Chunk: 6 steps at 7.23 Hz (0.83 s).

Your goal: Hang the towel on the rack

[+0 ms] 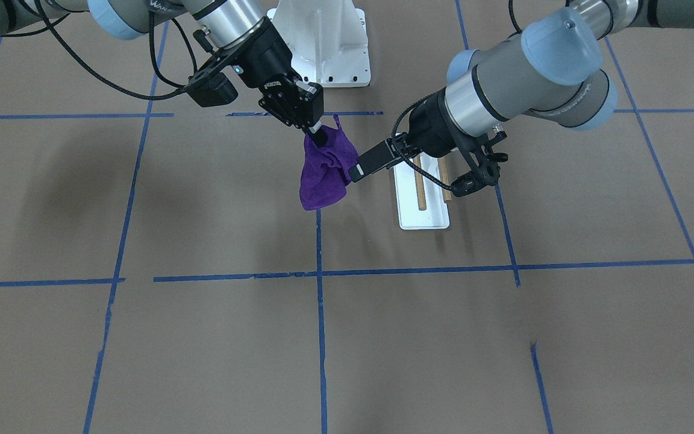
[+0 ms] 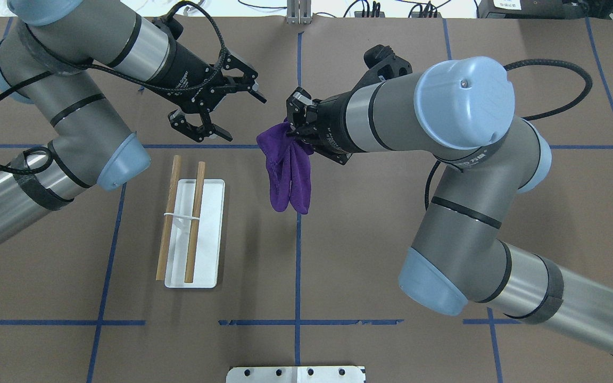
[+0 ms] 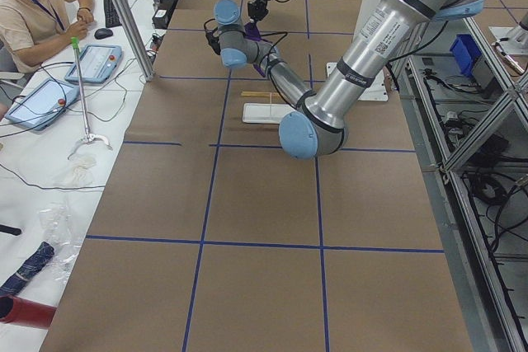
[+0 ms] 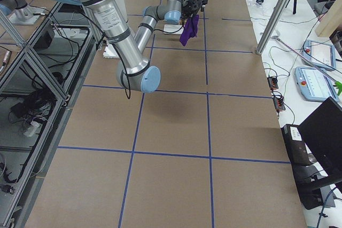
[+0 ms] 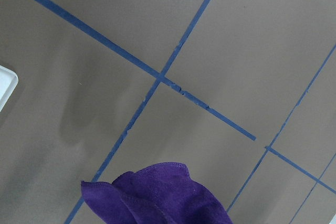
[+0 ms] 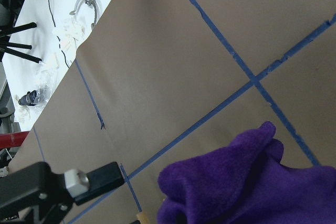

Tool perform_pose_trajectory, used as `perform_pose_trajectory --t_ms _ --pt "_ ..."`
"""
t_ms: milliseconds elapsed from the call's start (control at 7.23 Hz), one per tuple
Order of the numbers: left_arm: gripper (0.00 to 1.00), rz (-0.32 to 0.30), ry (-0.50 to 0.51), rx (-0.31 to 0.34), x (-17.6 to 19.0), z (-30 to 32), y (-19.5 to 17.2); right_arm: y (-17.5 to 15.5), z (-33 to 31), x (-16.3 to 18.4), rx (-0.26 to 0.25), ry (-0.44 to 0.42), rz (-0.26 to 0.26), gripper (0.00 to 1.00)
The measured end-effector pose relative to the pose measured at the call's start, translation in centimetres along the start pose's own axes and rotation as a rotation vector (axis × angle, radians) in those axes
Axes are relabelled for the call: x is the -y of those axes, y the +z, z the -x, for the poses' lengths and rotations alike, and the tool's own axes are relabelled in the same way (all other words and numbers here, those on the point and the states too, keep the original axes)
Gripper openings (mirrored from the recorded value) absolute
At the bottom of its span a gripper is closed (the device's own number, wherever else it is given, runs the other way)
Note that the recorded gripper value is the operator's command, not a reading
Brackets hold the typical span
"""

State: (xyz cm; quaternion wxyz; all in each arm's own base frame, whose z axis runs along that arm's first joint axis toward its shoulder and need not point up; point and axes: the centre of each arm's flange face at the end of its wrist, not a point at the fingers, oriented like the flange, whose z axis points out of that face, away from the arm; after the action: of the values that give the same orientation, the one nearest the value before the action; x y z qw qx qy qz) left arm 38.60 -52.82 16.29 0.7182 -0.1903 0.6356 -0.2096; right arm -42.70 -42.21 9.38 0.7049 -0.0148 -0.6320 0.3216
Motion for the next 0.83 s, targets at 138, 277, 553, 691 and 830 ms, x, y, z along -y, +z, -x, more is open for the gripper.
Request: perform_pose_trajectory --t_ms 138,277,553,691,830 --pt "0.77 0.01 -0.01 0.001 -0.5 0.0 0.4 -0.1 0.3 -0.1 0.012 0.016 -0.011 0.0" --pt "0.56 0.016 -0.014 0.002 -0.8 0.1 0.7 -0.1 0.6 -0.1 0.023 0.03 -0.022 0.0" --pt "0.0 0.022 -0.015 0.003 -1.1 0.1 1.0 -0.2 1.0 -0.4 0.037 0.052 -0.03 0.0" --pt "0.0 0.024 -0.01 -0.001 -1.2 0.1 0.9 -0.1 0.9 -0.8 0.038 0.054 -0.031 0.0" --pt "0.0 0.03 0.004 -0.012 -1.4 0.1 0.8 0.2 0.8 -1.3 0.04 0.054 -0.033 0.0"
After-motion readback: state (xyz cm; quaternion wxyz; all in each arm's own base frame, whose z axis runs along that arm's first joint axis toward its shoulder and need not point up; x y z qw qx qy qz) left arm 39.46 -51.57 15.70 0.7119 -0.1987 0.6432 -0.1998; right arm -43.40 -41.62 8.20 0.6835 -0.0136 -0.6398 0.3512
